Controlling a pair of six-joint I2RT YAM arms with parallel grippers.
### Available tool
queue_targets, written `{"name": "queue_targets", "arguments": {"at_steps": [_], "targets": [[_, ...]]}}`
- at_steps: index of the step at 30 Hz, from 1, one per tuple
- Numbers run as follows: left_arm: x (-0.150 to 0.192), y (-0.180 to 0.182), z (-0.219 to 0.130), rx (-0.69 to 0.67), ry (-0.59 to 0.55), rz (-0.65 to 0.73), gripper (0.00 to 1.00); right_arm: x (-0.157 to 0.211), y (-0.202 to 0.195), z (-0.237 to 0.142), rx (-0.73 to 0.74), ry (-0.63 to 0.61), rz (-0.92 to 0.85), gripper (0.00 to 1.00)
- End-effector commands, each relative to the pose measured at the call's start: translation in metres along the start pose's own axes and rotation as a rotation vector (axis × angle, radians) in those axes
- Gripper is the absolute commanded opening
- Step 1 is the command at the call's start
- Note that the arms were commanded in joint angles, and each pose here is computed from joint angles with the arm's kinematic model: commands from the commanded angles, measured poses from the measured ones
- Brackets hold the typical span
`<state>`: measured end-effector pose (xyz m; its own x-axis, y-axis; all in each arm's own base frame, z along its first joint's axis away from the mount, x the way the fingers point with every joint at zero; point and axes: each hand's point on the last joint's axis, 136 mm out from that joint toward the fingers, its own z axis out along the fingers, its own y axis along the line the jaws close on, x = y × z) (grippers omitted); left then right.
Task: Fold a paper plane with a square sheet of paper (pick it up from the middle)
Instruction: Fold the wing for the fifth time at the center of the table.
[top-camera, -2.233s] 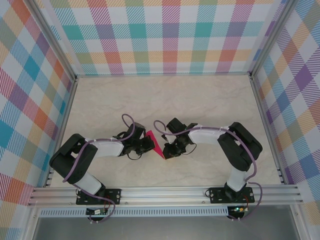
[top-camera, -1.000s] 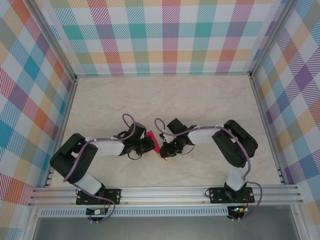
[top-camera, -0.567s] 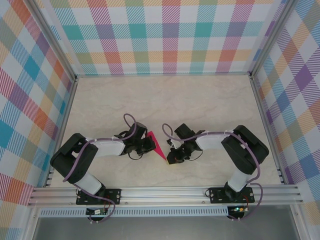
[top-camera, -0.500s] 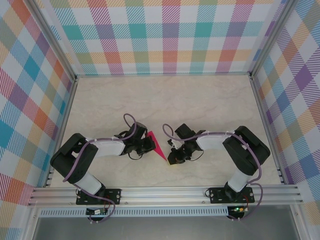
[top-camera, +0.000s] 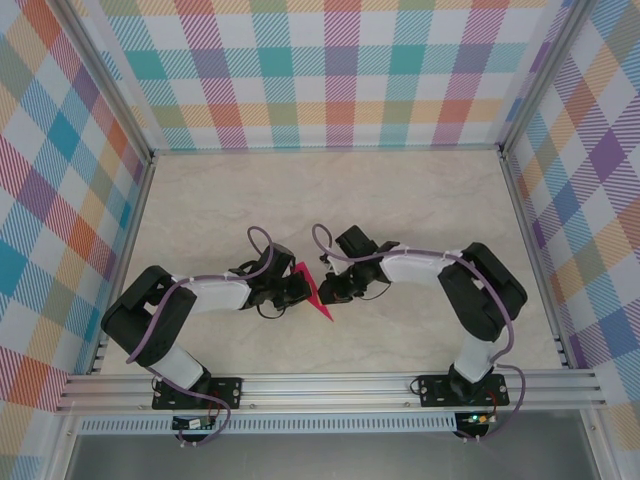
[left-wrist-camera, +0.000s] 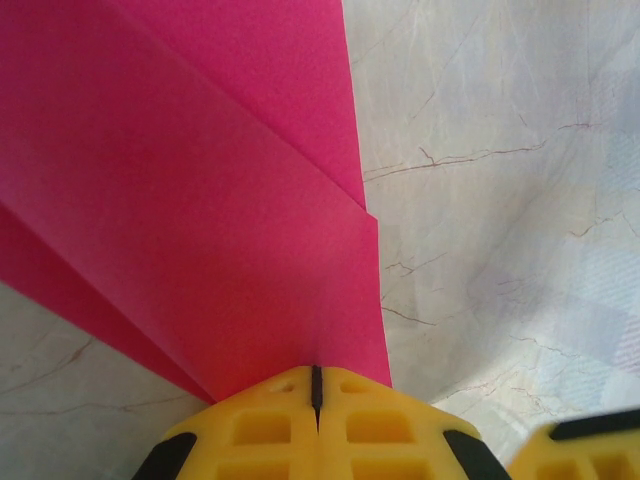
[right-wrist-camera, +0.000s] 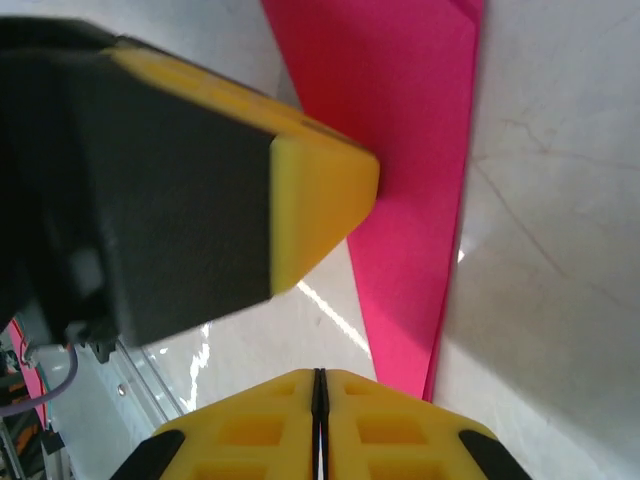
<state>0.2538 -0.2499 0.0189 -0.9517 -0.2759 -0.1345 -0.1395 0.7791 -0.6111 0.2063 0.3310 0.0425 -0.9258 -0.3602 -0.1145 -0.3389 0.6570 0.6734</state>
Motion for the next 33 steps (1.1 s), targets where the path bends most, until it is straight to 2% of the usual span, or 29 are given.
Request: {"name": "queue_targets", "arguments": {"at_steps": [1,9,14,22,33], "targets": [[0.001,0.019,0.004,-0.083,0.003,0.003,0.01,-0.005,-0.005,0.011,-0.008,0.021,0.027,0.1],[-0.011,-0.013,-0.007,-0.006,-0.018,0.087,0.03,0.012,-0.036,0.025,0.08,0.075,0.072,0.1],[-0.024,-0.033,-0.023,0.03,-0.068,0.158,0.05,0.02,-0.051,0.027,0.141,0.099,0.088,0.09],[-0.016,-0.022,-0.033,0.015,-0.061,0.244,0.07,0.021,-0.055,0.028,0.16,0.112,0.104,0.09],[-0.007,-0.002,-0.006,-0.013,-0.001,0.236,0.04,0.023,-0.056,0.03,0.16,0.129,0.112,0.09]]}}
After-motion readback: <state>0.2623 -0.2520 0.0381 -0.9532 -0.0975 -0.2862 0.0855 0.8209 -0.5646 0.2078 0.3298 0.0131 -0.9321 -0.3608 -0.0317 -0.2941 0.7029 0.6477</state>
